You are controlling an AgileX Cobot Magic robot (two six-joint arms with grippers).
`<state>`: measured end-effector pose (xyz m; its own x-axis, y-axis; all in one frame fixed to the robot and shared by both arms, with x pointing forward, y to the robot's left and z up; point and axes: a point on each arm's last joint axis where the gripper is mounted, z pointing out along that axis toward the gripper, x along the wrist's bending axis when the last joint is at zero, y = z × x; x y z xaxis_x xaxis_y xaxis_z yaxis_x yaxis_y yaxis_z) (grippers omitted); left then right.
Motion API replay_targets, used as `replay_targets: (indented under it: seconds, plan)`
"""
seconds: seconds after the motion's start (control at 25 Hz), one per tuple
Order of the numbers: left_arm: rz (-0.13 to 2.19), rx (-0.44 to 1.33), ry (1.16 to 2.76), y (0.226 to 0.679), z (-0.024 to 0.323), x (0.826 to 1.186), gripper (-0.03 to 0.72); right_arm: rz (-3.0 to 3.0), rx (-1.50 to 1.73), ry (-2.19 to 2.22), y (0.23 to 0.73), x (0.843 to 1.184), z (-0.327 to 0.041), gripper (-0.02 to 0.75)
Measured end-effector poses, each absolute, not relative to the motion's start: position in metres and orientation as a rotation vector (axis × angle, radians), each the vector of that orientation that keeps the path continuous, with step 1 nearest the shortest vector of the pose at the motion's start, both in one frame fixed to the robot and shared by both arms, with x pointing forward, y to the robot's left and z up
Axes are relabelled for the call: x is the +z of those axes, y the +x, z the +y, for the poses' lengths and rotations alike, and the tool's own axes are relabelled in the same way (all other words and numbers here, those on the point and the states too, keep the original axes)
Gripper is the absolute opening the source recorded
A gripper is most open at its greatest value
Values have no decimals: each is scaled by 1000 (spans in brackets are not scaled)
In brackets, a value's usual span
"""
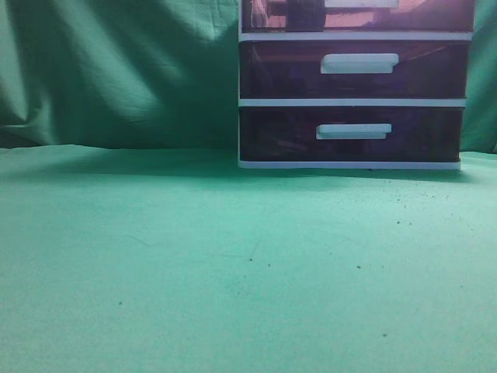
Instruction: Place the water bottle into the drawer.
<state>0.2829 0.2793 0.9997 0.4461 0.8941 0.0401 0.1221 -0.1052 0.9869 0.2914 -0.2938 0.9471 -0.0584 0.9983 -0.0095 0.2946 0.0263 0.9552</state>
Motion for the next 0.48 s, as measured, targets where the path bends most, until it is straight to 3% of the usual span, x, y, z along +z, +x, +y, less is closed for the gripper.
replay_targets:
  seconds: [0.28, 0.48]
  plan:
    - [1284, 1033, 1470, 292, 295, 966, 0, 1479, 1080, 1386, 291, 947, -294, 0]
    - [1328, 1072, 1436, 293, 298, 952, 0, 1479, 1080, 1386, 291, 947, -294, 0]
